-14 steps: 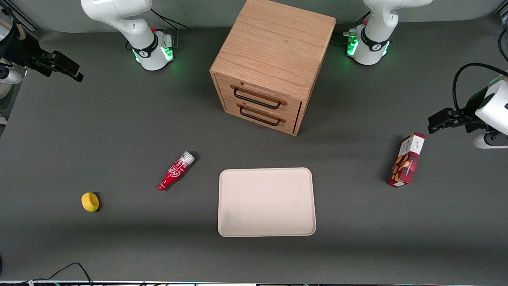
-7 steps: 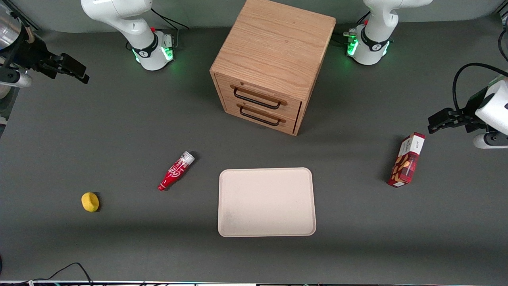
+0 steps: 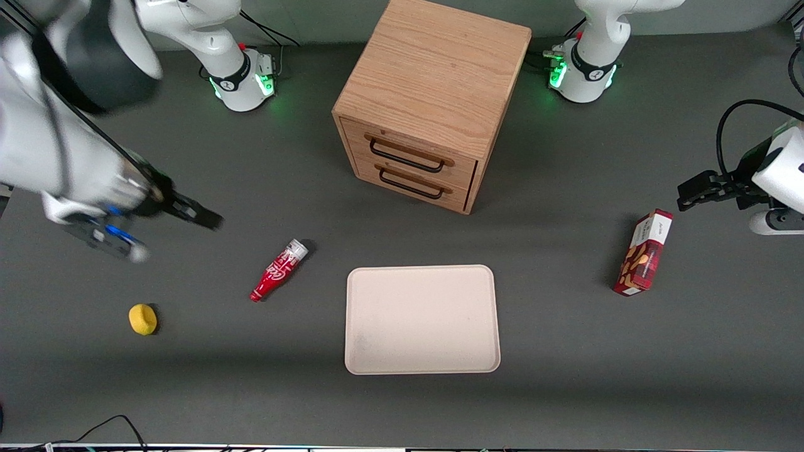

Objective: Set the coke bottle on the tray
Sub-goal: 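Move the right gripper down to the red Coca-Cola bottle, then close the right gripper around the bottle's body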

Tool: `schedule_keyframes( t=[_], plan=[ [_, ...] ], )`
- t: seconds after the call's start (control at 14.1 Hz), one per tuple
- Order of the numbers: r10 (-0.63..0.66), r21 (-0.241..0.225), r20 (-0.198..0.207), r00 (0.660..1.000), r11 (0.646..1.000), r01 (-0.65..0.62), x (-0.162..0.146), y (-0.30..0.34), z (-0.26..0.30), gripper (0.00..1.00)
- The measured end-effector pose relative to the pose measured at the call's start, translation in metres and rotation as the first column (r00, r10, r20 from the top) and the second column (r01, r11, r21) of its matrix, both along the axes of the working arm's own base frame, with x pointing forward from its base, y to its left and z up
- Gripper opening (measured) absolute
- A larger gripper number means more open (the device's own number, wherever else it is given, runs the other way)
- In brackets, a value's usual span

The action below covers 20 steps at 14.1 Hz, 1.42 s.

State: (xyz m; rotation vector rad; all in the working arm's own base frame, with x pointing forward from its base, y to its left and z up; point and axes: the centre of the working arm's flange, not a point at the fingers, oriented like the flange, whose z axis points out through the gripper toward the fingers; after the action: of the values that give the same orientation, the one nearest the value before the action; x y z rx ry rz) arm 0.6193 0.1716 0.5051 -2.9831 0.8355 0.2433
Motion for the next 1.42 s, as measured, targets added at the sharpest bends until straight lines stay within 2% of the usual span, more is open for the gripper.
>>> schedule_keyframes(
  t=[0.14, 0.35, 0.57, 0.85, 1.06, 1.21, 1.35, 1.42],
  plan=[
    [-0.098, -0.005, -0.036, 0.995, 0.995, 0.098, 0.02, 0.027, -0.077, 1.0],
    [-0.171, -0.024, -0.066, 0.983, 0.985, 0.17, 0.035, 0.037, -0.175, 1.0],
    [-0.194, -0.094, -0.057, 0.979, 0.978, 0.189, 0.032, 0.031, -0.24, 1.0],
    [-0.196, -0.138, -0.023, 0.98, 0.972, 0.191, 0.012, 0.025, -0.291, 1.0],
    [-0.207, -0.176, -0.021, 0.978, 0.964, 0.201, -0.001, 0.022, -0.311, 1.0],
    [-0.206, -0.179, -0.015, 0.978, 0.963, 0.2, -0.006, 0.021, -0.318, 1.0],
    [-0.2, -0.174, -0.002, 0.98, 0.965, 0.196, -0.009, 0.021, -0.324, 0.8],
    [-0.196, -0.176, 0.0, 0.981, 0.965, 0.193, -0.01, 0.021, -0.325, 0.67]
  ],
)
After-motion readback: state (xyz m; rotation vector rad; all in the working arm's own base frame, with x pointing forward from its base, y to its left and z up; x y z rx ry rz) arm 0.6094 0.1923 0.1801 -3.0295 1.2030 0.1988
